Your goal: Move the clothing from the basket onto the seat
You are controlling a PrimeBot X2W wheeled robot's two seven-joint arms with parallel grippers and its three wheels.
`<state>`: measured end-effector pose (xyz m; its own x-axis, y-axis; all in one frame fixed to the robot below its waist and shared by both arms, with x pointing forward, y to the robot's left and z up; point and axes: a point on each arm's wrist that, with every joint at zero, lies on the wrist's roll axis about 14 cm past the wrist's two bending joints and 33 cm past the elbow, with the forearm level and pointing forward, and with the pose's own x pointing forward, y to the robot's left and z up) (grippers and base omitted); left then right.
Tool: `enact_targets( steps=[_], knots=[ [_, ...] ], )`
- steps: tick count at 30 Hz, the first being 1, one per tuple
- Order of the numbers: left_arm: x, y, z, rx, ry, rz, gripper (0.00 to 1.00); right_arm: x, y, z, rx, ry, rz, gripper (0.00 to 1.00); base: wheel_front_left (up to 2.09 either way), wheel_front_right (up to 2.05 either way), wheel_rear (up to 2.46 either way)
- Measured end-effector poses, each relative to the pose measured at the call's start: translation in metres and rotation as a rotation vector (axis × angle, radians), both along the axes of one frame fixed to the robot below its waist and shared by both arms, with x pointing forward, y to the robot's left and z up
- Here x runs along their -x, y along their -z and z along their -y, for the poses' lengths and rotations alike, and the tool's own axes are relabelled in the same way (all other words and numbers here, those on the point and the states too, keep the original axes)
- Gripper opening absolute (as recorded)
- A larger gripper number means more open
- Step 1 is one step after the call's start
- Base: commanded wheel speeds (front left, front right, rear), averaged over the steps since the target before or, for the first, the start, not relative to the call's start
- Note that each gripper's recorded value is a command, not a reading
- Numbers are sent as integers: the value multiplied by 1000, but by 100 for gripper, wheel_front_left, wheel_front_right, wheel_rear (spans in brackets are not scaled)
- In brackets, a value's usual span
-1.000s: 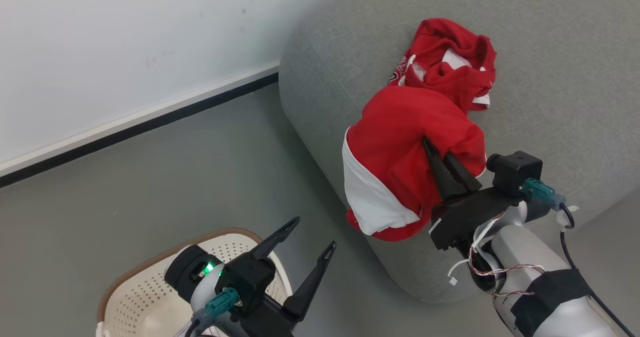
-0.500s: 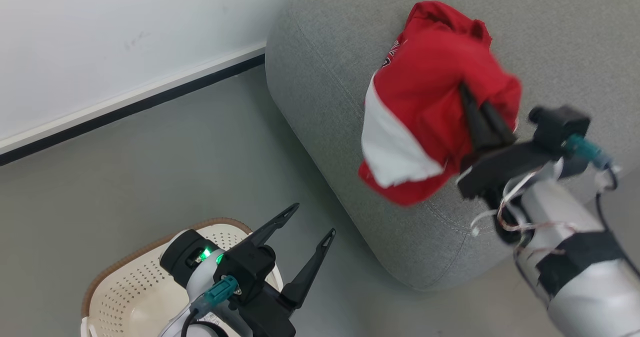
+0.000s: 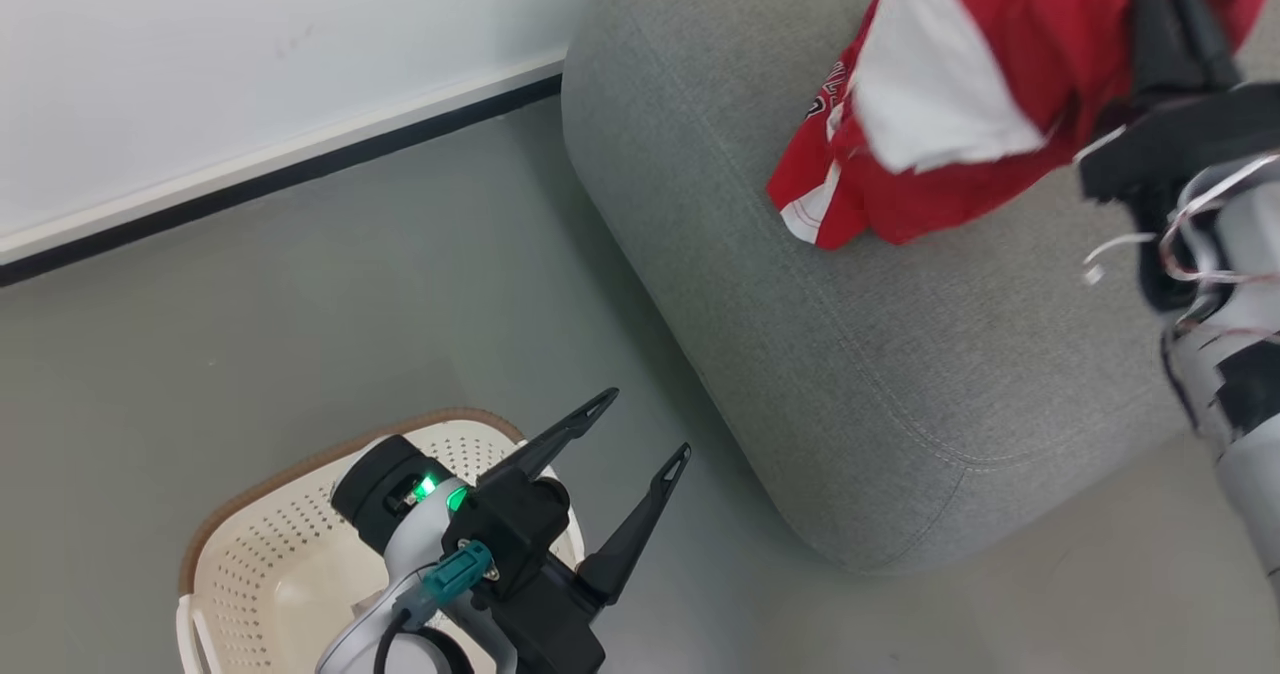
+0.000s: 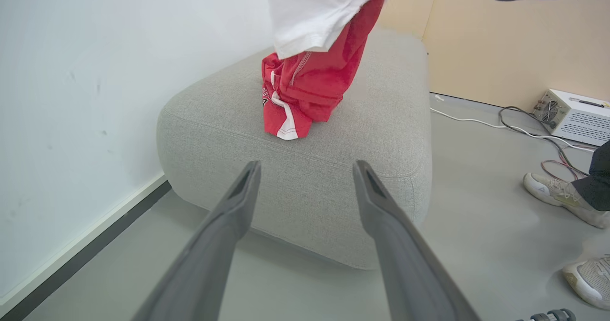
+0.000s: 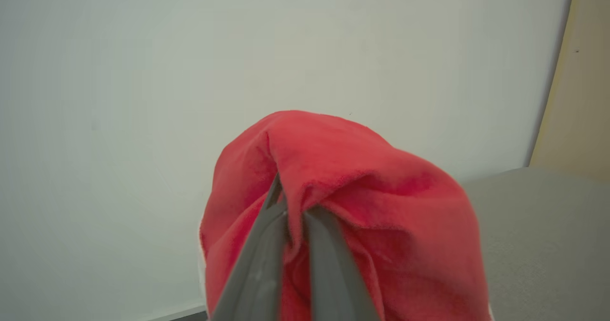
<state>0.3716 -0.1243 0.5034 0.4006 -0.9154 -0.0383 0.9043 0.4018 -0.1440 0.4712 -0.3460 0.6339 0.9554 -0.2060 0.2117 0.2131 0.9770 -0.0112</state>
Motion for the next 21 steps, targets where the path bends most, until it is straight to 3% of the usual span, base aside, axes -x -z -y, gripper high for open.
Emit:
enact_targets(
  steps=[10, 21],
  knots=[
    [-11, 4, -7, 5, -22, -8, 100, -23, -21, 33, 31, 80, 21, 0, 0, 0, 0],
    [-31, 20, -23, -10, -64, -27, 100, -43, 58, 42, -41, 121, -156, 0, 0, 0, 0]
  ],
)
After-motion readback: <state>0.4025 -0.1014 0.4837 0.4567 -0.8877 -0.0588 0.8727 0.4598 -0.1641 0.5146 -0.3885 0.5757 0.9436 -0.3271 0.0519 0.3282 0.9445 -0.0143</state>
